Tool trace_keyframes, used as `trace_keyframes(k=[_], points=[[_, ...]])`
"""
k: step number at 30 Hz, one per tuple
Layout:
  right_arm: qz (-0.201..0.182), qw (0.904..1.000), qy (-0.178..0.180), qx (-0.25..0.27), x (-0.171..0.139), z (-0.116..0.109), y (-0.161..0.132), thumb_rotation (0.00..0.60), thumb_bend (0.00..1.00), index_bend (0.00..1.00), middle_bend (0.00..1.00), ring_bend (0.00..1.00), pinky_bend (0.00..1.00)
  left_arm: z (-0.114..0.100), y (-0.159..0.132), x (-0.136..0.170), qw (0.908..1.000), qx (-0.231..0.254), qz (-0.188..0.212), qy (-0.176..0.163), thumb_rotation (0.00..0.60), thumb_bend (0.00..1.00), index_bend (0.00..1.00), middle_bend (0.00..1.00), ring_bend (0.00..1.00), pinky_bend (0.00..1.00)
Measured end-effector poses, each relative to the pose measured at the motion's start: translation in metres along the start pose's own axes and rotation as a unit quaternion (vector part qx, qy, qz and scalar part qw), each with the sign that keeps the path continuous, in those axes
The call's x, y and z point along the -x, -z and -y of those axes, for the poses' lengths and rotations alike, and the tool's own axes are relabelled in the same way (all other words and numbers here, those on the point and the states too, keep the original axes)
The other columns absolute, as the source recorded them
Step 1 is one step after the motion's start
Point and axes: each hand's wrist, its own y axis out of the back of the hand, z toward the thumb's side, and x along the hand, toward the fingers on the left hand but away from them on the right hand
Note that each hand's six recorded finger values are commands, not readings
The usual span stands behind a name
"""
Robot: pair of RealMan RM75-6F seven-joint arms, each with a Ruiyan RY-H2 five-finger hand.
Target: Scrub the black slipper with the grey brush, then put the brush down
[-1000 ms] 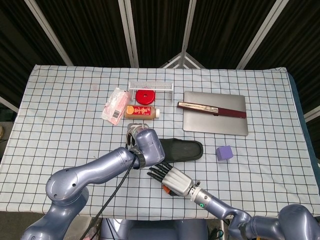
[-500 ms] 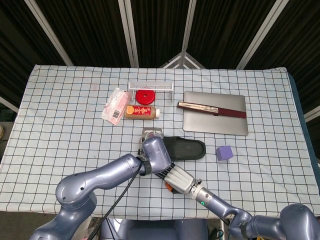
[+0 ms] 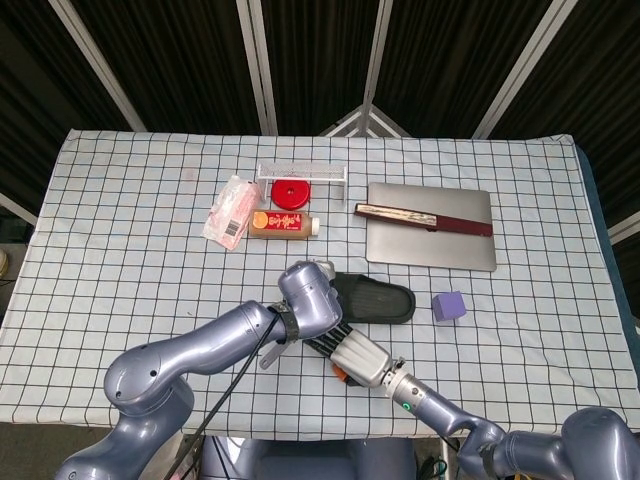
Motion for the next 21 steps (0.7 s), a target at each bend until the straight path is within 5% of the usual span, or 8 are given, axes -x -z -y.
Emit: trace_keyframes(k=[10, 21], points=[[0.001, 1.0000, 0.005, 0.003, -0.001, -0.003, 0.000, 0.524, 0.72, 0.00, 0.10, 0.00, 0.00, -0.009, 0.032, 0.000, 0.9965, -0.027, -0.077, -0.017, 0.600, 0.58, 0.46, 0.54, 0.47, 0.51], [0.040, 0.9984, 0.035, -0.018, -0.019, -0.023, 0.025, 0.524, 0.72, 0.00, 0.10, 0.00, 0.00, -0.014, 0.054, 0.005, 0.9955, -0.032, -0.089, -0.003, 0.600, 0.58, 0.46, 0.55, 0.47, 0.51]])
